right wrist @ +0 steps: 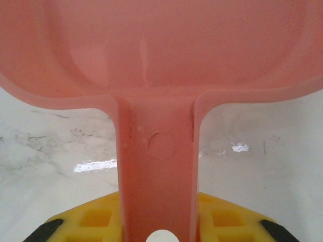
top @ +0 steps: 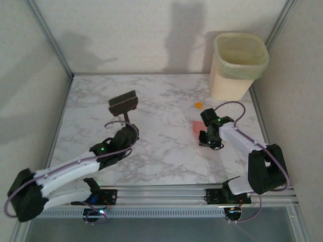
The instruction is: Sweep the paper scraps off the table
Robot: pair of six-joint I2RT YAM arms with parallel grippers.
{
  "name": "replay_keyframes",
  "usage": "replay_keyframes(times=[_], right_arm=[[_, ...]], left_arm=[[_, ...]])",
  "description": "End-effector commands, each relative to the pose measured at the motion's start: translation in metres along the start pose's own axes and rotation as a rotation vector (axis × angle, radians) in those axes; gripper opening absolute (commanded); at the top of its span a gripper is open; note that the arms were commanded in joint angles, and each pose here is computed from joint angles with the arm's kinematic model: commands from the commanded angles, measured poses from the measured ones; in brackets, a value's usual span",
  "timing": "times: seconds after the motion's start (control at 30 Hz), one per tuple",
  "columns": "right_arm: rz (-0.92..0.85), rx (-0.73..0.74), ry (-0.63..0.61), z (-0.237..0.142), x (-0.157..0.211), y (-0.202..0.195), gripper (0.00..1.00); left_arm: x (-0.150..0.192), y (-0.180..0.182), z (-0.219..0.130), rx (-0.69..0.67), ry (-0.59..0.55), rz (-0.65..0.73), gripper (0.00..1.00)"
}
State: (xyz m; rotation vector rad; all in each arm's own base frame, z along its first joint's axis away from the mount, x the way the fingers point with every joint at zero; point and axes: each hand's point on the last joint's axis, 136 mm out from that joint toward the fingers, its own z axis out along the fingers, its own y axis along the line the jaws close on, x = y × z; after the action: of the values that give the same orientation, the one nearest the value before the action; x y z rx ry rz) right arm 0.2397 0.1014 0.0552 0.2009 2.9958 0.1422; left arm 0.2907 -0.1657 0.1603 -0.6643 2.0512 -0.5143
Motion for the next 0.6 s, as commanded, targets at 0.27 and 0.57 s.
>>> replay_keyframes(times=[0.27, 0.57], right_arm=[[0.009, -0.079, 0.027, 0.007, 0.005, 0.004, 0.00], [0.032, -0.051, -0.006, 0.005, 0.005, -0.005, 0.00]], left_arm=[[0.042, -0.156, 0.095, 0.132, 0.257, 0.152, 0.00], [0.100, -0.210, 0.151, 0.153, 0.529, 0.368, 0.00]])
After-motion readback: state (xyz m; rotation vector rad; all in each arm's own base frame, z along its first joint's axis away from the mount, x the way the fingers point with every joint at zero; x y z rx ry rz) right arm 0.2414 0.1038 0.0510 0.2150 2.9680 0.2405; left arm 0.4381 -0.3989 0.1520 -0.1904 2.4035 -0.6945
